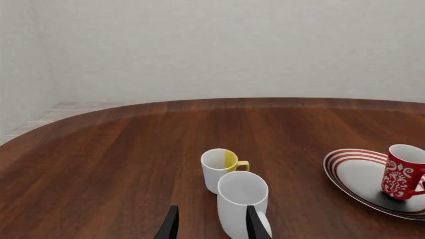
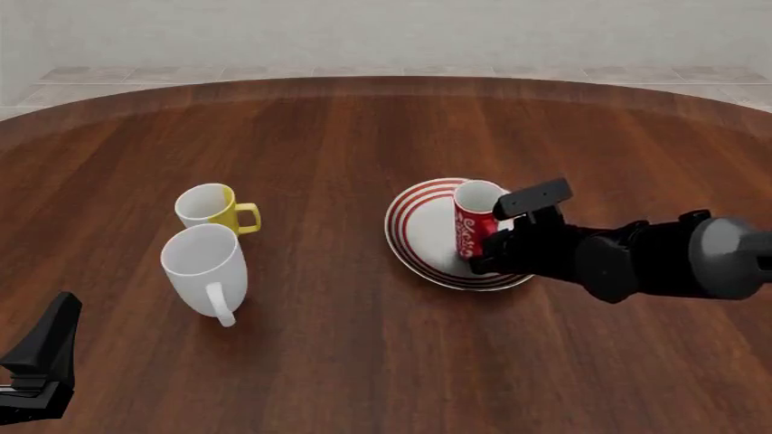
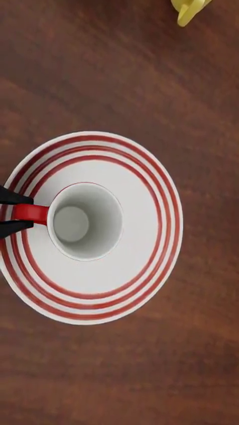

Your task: Pick up the red mug and put it on the plate

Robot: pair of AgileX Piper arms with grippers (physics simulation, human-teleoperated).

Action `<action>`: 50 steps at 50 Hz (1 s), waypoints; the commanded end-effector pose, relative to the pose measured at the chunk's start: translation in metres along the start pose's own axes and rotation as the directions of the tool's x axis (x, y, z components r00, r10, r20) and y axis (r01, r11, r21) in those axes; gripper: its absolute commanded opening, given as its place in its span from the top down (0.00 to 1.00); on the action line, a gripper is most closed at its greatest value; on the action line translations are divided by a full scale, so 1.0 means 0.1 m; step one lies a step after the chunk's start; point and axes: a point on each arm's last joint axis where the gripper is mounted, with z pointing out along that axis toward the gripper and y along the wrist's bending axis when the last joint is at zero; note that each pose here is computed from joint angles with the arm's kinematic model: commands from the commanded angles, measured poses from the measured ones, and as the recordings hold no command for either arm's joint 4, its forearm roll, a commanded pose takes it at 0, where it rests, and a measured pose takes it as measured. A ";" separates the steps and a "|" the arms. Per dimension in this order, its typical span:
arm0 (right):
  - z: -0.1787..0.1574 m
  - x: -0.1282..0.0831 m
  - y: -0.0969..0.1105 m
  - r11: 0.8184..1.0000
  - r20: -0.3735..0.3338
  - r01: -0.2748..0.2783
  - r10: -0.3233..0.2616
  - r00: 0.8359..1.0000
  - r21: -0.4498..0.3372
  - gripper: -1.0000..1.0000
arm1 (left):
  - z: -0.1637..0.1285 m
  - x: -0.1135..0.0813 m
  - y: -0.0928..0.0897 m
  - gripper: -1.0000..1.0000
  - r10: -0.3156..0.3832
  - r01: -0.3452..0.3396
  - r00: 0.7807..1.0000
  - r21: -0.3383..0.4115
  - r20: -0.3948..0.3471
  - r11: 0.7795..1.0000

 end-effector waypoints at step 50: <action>-0.26 -0.05 0.00 1.000 0.021 0.001 -0.001 1.000 -0.001 0.00 | 0.00 0.00 0.00 0.00 0.000 0.000 1.000 0.000 0.000 1.000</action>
